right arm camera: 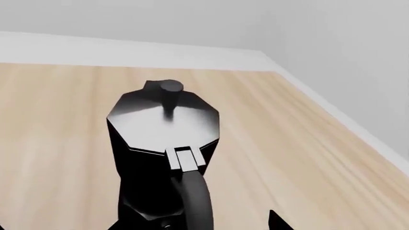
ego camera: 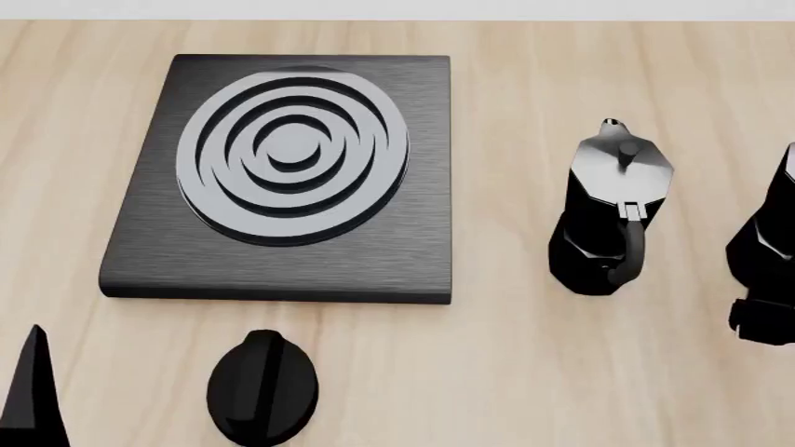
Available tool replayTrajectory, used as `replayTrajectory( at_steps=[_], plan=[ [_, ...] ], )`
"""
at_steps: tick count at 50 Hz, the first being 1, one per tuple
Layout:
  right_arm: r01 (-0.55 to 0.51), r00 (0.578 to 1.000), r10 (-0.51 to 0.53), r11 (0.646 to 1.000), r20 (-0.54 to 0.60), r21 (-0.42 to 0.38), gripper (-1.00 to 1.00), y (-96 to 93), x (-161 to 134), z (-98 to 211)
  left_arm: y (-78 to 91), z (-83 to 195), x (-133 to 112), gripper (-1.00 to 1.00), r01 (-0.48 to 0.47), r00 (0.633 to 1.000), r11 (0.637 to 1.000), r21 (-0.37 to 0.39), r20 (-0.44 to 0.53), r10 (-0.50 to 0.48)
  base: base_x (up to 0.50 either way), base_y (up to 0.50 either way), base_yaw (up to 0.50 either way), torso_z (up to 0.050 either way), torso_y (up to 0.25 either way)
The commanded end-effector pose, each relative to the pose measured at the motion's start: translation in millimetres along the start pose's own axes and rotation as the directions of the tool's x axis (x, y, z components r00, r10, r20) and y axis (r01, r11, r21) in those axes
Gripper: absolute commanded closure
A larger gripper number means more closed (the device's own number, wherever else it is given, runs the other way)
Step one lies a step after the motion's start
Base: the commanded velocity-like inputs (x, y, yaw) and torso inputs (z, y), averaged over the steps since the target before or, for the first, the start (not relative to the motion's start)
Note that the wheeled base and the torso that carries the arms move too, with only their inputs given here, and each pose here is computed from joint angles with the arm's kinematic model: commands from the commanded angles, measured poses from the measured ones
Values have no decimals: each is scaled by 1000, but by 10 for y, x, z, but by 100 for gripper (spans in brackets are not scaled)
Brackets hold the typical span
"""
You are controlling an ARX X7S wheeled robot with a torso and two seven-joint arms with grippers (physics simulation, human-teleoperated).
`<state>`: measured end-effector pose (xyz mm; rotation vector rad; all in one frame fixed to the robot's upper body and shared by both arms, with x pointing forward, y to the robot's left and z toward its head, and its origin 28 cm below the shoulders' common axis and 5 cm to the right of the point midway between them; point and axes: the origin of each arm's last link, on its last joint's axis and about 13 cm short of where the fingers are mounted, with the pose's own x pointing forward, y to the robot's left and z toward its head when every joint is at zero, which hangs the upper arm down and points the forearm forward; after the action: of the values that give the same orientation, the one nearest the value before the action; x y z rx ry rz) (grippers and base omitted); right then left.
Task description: Put the right moka pot on the stove.
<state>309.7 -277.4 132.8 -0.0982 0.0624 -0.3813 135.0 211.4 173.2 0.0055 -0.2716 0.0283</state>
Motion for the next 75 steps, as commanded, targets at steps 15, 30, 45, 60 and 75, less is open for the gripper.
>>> replayTrajectory(
  at_steps=[15, 30, 45, 60, 75],
  plan=[
    [6, 1000, -6, 1000, 10, 3, 100, -11, 23, 37, -1, -8, 0, -100, 0, 1000, 1000, 0, -2, 0, 0, 0, 0, 0, 0],
    [-4, 998, 3, 1000, 70, 12, 100, -36, -147, 216, 0, 1, -3, -100, -1, 1000, 1000, -1, 1, 1, 0, 0, -1, 0, 0],
    [-2, 992, 2, 1000, 128, -1, 100, -78, -429, 326, 3, 1, -4, -100, -5, 1000, 1000, -3, 3, 5, 0, 0, 0, 0, 0],
    [4, 981, 0, 1000, 195, -19, 100, -64, -713, 463, 3, -1, 1, -100, -5, 1000, 1000, -3, 2, 5, 0, 0, 0, 0, 1],
    [15, 979, -10, 1000, 204, -22, 100, -87, -1058, 371, 1, -11, 3, -100, -5, 1000, 1000, -3, -2, 5, 0, 0, 0, 0, 1]
  ],
)
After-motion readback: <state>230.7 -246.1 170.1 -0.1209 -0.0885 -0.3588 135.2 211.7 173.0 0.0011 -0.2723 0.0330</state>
